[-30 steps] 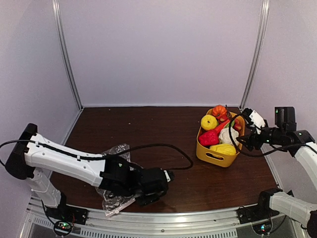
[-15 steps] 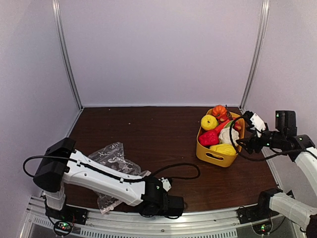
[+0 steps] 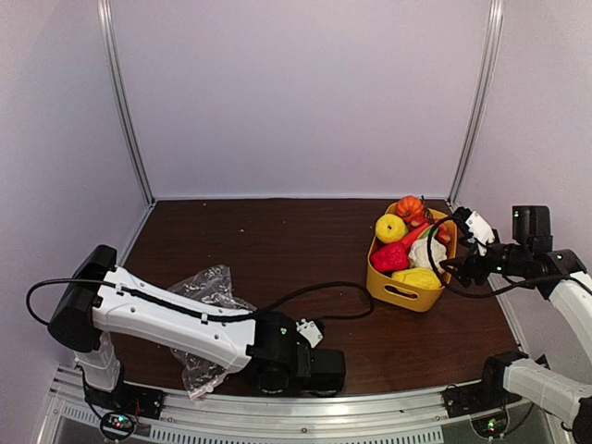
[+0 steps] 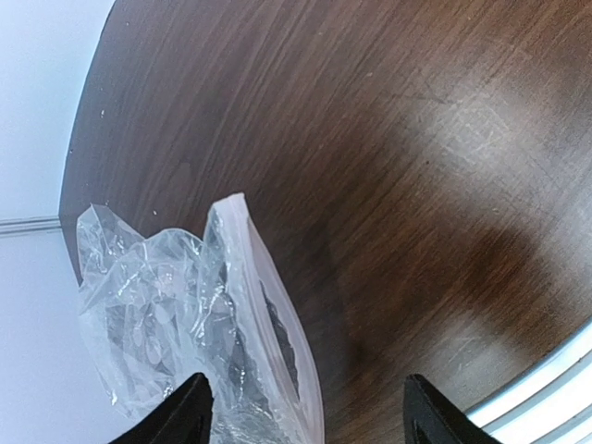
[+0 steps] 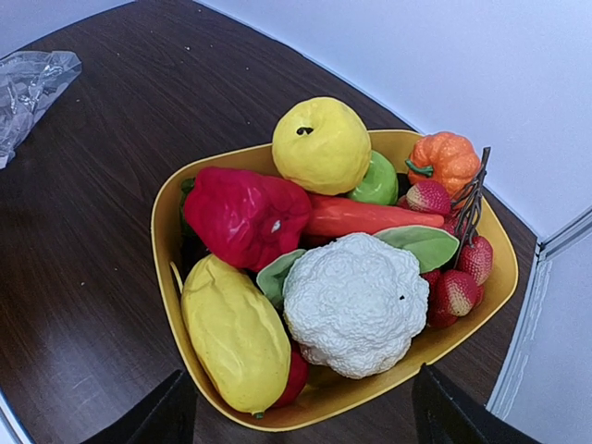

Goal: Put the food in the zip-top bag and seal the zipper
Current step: Pick up the zipper food storage bag at the corner of the board.

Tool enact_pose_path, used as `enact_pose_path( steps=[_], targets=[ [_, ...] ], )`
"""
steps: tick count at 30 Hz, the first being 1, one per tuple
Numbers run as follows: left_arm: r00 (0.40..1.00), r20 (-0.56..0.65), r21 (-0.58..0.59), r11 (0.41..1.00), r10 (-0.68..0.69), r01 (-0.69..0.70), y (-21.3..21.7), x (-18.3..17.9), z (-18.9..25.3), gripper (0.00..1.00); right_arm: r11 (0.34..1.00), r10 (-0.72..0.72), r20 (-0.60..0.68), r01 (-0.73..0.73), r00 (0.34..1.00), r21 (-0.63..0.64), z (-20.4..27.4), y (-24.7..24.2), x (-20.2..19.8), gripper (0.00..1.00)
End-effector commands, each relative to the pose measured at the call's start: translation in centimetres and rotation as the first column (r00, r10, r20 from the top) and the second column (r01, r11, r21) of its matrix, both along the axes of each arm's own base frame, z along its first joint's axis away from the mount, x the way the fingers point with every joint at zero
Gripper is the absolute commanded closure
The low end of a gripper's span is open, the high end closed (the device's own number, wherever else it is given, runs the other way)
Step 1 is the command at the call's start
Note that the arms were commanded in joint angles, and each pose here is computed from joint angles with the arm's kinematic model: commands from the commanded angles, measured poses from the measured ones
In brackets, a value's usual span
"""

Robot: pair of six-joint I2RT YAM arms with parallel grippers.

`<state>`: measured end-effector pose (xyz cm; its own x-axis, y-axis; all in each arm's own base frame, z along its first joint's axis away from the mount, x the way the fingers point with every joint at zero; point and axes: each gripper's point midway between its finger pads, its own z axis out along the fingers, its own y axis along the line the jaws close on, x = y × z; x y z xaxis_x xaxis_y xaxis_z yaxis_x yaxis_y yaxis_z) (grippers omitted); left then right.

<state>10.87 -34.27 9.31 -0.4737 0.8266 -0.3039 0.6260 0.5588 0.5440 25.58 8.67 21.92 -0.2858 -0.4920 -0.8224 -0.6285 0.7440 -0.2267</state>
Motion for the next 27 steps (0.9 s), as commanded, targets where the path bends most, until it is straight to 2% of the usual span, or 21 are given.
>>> enact_pose_path(
  steps=[1,6,18,21,24,27],
  targets=[
    [0.998,-0.001,0.031,0.998,0.062,-0.062,1.2,0.6,-0.8,0.29,1.0,0.015,-0.005,-0.015,1.0,0.027,0.2,0.5,0.0,0.19],
    [0.994,0.031,0.078,0.992,0.101,-0.103,2.6,1.8,-1.4,0.33,1.0,0.013,-0.001,-0.013,1.0,0.026,0.4,0.5,0.1,0.19],
    [0.99,0.048,0.104,0.985,0.136,-0.14,3.7,3.7,-3.5,0.37,0.999,0.014,-0.004,-0.014,1.0,0.037,0.5,0.6,0.3,0.19],
    [0.988,0.071,0.13,0.98,0.141,-0.149,4.0,4.5,-4.0,0.5,0.998,0.02,-0.002,-0.019,1.0,0.053,0.8,0.8,0.4,0.19],
    [0.984,0.101,0.141,0.977,0.146,-0.159,4.3,5.2,-4.1,0.74,0.997,0.029,-0.005,-0.028,1.0,0.067,1.1,1.1,0.6,0.2],
    [0.984,0.111,0.142,0.978,0.14,-0.155,4.2,5.7,-3.6,0.9,0.996,0.044,-0.017,-0.042,0.999,0.078,1.2,1.4,0.6,0.2]
  ],
)
